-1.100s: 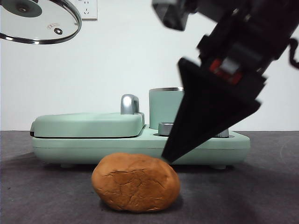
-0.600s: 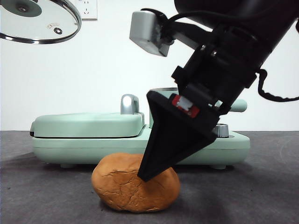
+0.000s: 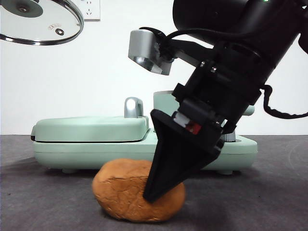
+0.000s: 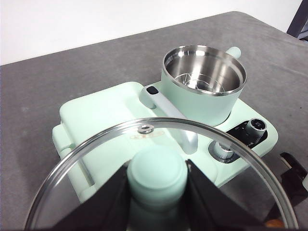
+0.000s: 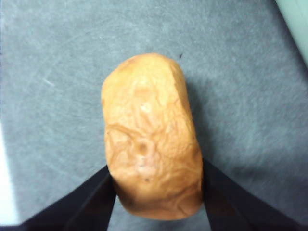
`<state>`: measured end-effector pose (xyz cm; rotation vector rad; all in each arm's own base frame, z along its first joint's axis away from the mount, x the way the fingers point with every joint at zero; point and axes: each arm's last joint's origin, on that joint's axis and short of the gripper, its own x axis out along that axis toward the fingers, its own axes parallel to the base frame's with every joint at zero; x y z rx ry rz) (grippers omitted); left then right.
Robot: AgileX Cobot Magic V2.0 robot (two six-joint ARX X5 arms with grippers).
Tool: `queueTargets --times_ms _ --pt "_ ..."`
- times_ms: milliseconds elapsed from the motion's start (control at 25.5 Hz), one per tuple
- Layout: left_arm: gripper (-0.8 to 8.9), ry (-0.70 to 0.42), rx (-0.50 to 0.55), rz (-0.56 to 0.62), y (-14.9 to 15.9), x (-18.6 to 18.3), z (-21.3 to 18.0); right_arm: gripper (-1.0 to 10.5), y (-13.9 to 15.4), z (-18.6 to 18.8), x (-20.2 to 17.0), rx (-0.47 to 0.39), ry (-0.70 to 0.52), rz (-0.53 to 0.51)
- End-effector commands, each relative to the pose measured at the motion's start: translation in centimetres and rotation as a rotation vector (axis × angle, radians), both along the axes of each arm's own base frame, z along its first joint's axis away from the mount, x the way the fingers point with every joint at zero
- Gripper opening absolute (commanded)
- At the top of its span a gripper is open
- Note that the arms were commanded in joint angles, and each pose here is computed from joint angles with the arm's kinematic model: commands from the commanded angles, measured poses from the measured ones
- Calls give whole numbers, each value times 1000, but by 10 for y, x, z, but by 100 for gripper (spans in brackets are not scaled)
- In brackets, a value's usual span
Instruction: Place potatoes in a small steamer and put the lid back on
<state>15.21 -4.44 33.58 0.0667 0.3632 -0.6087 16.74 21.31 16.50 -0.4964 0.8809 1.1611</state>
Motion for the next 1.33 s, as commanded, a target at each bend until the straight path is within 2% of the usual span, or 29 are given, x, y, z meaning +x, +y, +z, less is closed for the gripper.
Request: queueTargets --times_ms 39,157,314,431,588,1333 --pt "15 -39 -18 -3 0 0 7 192 2 19 -3 11 37 -34" --pt "15 -46 -19 -3 0 0 8 192 -9 55 -7 -14 25 -114" --pt "15 -48 -19 -3 0 0 8 192 -27 115 -2 12 63 -278" --pt "15 -53 -21 -3 0 0 9 192 -40 146 20 46 14 -409" --pt "15 -74 -25 -3 0 1 10 194 -53 164 54 75 -10 -522" --pt "15 -74 -25 -3 0 1 10 194 -43 173 180 16 -47 -608"
